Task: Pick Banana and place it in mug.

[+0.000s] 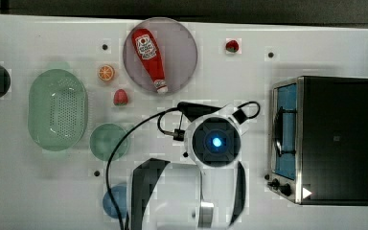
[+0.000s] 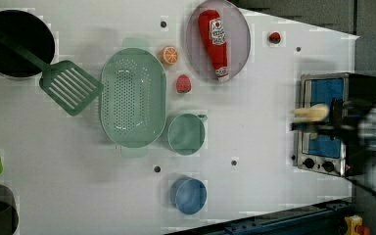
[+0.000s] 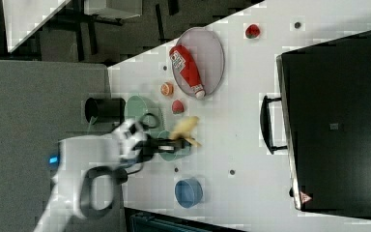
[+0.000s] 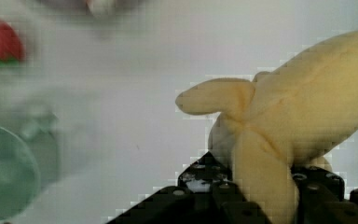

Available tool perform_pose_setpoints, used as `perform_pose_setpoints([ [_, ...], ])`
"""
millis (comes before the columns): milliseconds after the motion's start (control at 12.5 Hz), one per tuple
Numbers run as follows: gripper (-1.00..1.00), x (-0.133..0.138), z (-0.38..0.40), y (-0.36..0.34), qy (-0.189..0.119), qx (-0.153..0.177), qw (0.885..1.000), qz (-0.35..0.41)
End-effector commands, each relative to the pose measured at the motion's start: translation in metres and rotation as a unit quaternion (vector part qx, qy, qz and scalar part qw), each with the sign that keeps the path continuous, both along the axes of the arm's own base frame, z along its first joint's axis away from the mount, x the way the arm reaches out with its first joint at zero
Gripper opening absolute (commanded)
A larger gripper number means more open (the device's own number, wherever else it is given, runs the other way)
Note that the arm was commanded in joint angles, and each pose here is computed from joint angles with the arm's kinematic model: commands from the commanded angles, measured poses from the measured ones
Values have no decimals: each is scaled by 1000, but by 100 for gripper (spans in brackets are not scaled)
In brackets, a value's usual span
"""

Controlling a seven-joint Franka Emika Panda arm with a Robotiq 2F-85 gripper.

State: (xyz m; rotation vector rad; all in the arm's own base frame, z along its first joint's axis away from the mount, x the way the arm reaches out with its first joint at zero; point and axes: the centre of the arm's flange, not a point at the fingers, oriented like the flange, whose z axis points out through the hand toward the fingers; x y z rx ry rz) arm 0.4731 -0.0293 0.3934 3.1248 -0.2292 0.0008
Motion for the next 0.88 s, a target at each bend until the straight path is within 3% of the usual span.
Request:
perform_pose_setpoints([
  [80,-49,3,54,4,-5,3,1000,10],
  [480,-49,-18,116,67,-18,-9,1000,10],
  [880,-49,-32,83,168,39,8,995,-88],
])
